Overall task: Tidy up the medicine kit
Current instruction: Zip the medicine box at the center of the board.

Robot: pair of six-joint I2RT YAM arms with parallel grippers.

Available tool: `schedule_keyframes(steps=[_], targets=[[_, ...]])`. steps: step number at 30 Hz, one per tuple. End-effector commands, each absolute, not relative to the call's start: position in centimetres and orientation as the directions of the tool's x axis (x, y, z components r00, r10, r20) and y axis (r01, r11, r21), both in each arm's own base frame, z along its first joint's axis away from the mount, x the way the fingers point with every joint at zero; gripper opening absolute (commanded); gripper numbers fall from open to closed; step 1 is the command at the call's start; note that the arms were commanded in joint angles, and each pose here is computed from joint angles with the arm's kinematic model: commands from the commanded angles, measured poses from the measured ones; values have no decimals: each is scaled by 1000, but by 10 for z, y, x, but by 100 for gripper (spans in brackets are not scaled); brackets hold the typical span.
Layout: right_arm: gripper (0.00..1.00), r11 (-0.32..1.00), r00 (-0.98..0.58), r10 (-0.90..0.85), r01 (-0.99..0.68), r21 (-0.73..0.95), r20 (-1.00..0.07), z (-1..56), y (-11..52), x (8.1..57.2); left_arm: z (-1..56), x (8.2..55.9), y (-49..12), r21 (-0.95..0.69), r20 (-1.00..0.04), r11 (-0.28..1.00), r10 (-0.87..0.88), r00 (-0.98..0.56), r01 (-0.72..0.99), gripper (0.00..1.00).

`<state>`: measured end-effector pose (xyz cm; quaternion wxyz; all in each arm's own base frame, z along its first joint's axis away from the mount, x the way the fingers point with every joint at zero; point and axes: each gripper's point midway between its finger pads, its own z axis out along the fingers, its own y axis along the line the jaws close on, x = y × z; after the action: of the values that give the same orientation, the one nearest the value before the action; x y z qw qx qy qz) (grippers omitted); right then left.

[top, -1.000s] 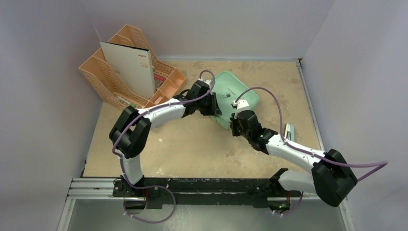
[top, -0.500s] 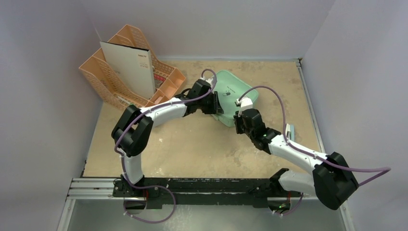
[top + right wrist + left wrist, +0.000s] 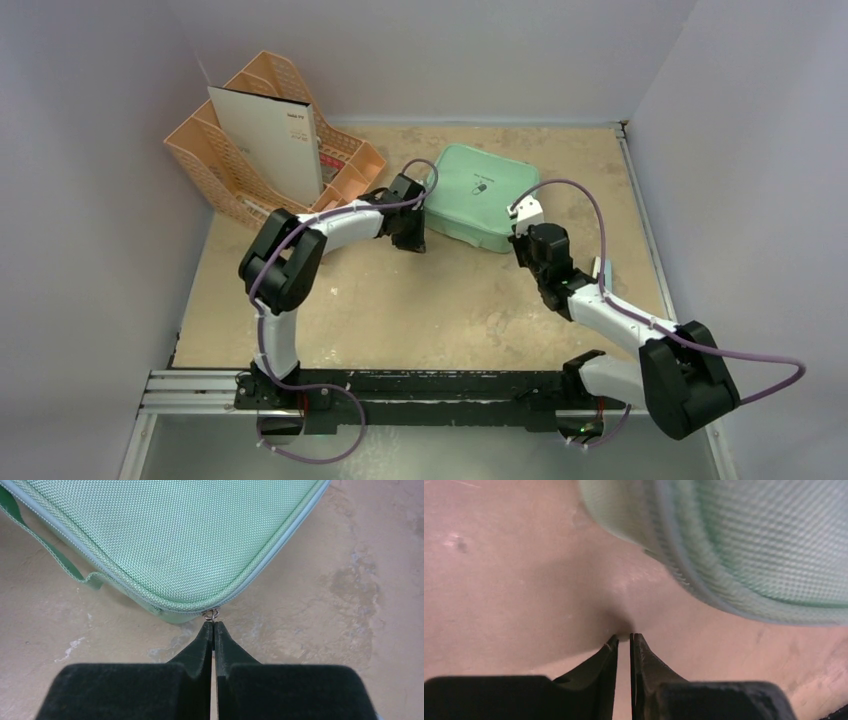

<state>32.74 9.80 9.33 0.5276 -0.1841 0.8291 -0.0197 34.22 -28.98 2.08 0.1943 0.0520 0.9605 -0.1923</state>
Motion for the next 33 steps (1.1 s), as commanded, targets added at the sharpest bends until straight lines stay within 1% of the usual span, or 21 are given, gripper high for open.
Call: schedule_keyframes(steps=[1, 4, 7, 8, 10, 12, 13, 14, 16, 18, 21, 23, 24, 29, 33], targets=[[0, 923, -204, -324, -283, -261, -924, 140, 104, 351, 20, 335, -279, -287, -388, 936, 82, -918, 205, 13], [0, 911, -208, -304, -348, -221, -930, 140, 117, 347, 40, 336, -283, -314, -418, 924, 73, -905, 219, 13], [0, 911, -203, -252, -379, -161, -946, 141, 128, 345, 76, 338, -292, -372, -468, 896, 43, -882, 241, 15], [0, 911, -222, -203, -401, -100, -954, 140, 136, 342, 90, 339, -295, -396, -489, 884, 26, -872, 249, 17], [0, 901, -252, -140, -434, -18, -957, 140, 148, 338, 121, 340, -302, -446, -532, 854, -12, -847, 268, 22], [0, 896, -298, -80, -441, 63, -951, 136, 158, 333, 149, 341, -306, -494, -567, 822, -58, -822, 283, 30], [0, 892, -314, -59, -442, 91, -947, 134, 162, 330, 160, 339, -308, -515, -581, 805, -77, -811, 293, 38], [0, 890, -324, -43, -441, 111, -945, 133, 165, 327, 168, 337, -309, -538, -589, 789, -100, -802, 297, 43], [0, 890, -340, 4, -428, 158, -941, 132, 170, 322, 180, 335, -309, -576, -600, 765, -156, -784, 289, 48], [0, 879, -348, 29, -438, 190, -937, 134, 178, 315, 184, 332, -307, -601, -595, 752, -195, -780, 271, 49], [0, 862, -356, 10, -470, 188, -935, 137, 199, 301, 180, 328, -308, -636, -567, 735, -240, -788, 234, 50], [0, 858, -352, -17, -485, 167, -936, 137, 213, 291, 177, 324, -313, -671, -553, 705, -266, -790, 232, 54], [0, 854, -367, 5, -483, 195, -930, 136, 221, 285, 174, 323, -314, -681, -545, 696, -277, -791, 226, 55], [0, 844, -377, 22, -489, 220, -926, 138, 250, 273, 153, 316, -310, -670, -510, 720, -268, -817, 182, 60], [0, 839, -376, 22, -497, 222, -926, 144, 268, 268, 148, 311, -303, -655, -512, 737, -270, -815, 167, 62]])
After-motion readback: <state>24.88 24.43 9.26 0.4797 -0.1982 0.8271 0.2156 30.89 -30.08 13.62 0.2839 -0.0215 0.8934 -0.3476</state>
